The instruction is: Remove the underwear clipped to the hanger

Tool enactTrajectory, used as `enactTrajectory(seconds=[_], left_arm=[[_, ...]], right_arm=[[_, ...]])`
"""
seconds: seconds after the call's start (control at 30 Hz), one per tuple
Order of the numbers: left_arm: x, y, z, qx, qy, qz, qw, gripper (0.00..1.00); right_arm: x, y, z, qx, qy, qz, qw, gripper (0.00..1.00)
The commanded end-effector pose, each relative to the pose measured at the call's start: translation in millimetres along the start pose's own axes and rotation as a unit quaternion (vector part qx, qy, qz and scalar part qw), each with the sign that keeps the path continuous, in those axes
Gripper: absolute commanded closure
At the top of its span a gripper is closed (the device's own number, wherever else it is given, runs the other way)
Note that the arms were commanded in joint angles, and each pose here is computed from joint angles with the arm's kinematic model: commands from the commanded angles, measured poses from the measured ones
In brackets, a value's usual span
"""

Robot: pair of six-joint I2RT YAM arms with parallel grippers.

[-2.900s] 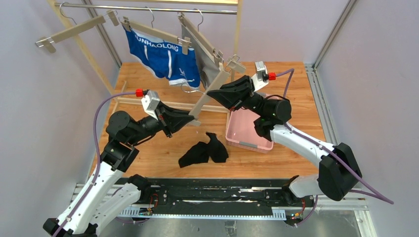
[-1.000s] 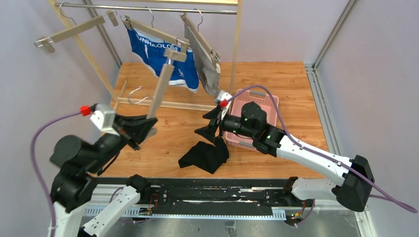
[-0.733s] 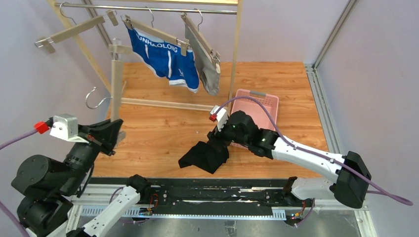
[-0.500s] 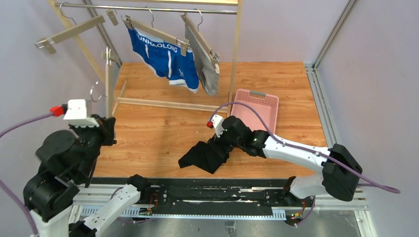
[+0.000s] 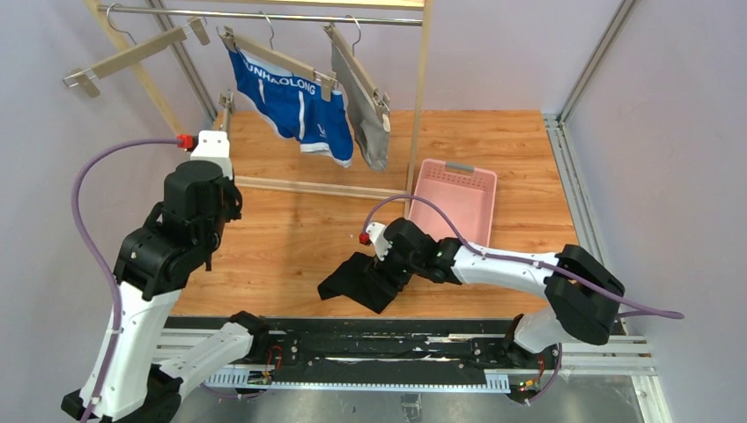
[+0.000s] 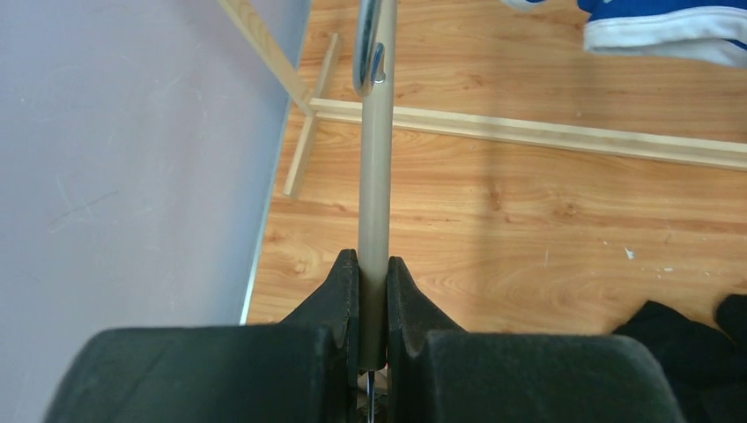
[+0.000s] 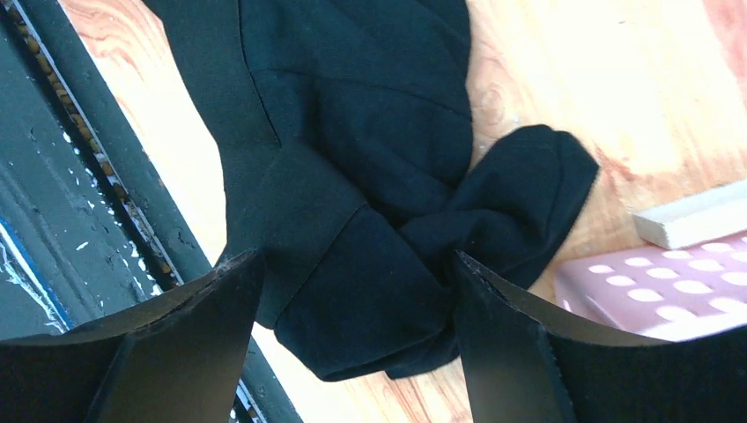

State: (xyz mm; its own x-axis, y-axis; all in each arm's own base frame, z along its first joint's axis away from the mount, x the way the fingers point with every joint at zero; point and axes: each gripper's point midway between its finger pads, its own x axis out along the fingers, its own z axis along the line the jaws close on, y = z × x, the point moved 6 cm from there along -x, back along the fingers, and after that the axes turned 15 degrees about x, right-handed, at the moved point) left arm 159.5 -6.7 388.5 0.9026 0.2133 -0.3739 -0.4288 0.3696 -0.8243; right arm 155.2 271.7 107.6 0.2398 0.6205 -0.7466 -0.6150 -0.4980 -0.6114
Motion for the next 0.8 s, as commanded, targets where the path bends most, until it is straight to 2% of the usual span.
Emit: enactTrajectory(seconds=[0.0,0.27,0.47,0.53,0.57,0.6,0.67,0.73,0.77], left_arm=[[12,-9,14,-0.024,-0.039,-0.006,0.999,1.0],[56,-2,23,-0.049,-0.013,0.045,0.998,1.0],[65,-16,43,-0.052,-0.031,0.049,0.997,1.0],[70,-18,51,-0.066,-0.034,0.053,0.996,1.0],[74,-18,54,-0.077,-0.025,0.055,0.995,1.0],[79,-18,55,-0.089,-0.014,0.054,0.995,1.0],[87,-17,56,-0.107,0.008,0.052,0.993,1.0],[92,-14,61,-0.116,0.007,0.056,0.992,1.0],[95,-13,62,-0.118,0.006,0.057,0.991,1.0]], right_arm=[[16,14,10,-0.008,-0.03,0.033,0.999,0.23],[43,33,14,-0.004,-0.038,0.09,0.995,0.23],[58,43,2,0.006,0.023,0.14,0.99,0.23],[58,44,-3,0.01,0.05,0.147,0.988,0.26],[58,43,-4,0.011,0.053,0.151,0.987,0.31],[58,44,-3,0.012,0.051,0.157,0.986,0.4],[57,43,-2,0.016,0.051,0.166,0.985,0.71],[55,42,-1,0.019,0.055,0.172,0.983,0.96],[53,42,-1,0.021,0.058,0.172,0.983,0.99]])
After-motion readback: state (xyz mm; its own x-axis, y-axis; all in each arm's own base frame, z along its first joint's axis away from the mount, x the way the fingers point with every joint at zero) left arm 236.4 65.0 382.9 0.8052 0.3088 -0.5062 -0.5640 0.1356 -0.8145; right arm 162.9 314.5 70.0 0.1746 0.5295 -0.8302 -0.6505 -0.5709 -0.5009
